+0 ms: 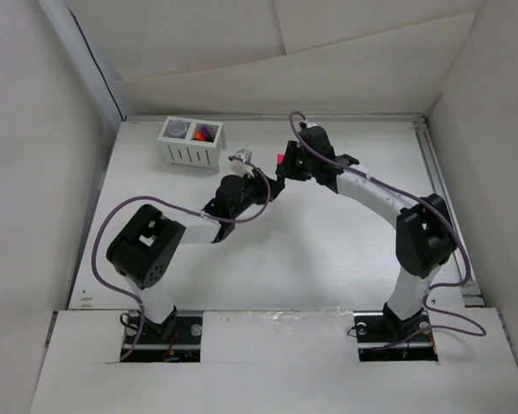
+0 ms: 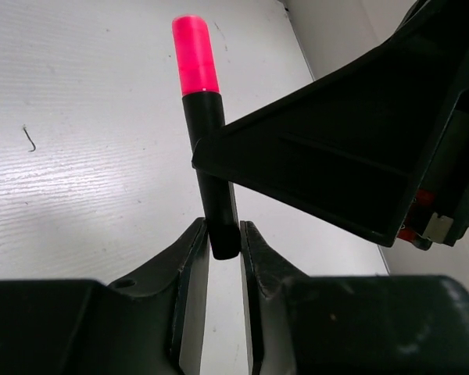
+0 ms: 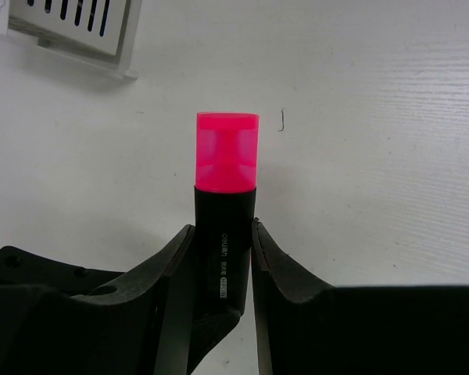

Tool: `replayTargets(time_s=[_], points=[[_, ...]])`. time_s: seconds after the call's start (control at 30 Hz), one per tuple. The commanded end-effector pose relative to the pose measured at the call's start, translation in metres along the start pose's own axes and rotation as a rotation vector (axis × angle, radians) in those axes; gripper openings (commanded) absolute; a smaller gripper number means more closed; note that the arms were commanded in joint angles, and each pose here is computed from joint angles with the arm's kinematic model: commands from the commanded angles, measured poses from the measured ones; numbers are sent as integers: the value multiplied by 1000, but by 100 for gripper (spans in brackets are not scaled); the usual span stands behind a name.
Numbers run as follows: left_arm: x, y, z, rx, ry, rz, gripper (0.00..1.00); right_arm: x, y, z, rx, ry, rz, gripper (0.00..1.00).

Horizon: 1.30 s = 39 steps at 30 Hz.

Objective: Sort the stationery into containers
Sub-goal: Pass the stationery from the right arm to the left, then place the stationery into the container

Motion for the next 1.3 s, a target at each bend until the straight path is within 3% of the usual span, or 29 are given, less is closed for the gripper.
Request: replayTargets(time_s=[0.0,0.1,0.27,0.3,0.47,0.7,1.0,1.07,1.23,1.27], points=[[0,-31,21,21,-63,-110,0,-13,18,13,9,-57,67,8],[-6,-26,22,28,-63,-95,0,-14,20,14,8,-61,82,12],[-22,-26,38,41,-95,-92,0,-24,24,17,7,-73,110,45],[-24,-22,40,38,-92,-71,0,-30,27,21,6,-89,119,55],[-45,-4,51,55,-117,-16,0,-54,27,35,1,-143,153,73],[-68,8,69,108,-150,100,0,-92,20,39,-11,-209,166,77],[-98,2,118,241,-221,358,0,-107,-4,-6,-29,-169,144,77],[-102,1,141,221,-262,384,0,-108,-4,-14,-45,-161,149,77],[-97,22,168,88,-169,386,0,-117,-8,-27,-79,-161,154,77],[-94,11,184,88,-177,371,0,-116,-10,-30,-79,-151,150,77]])
Point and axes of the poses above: each gripper's point midway between its finger pads, its own x axis out along the fingers, its own y axis along the line the jaws close on, z = x × y, the point moved 5 cm from there along -x, back along the fingers, and after that the axes turned 6 degrees about -x, right-handed, at the moved point
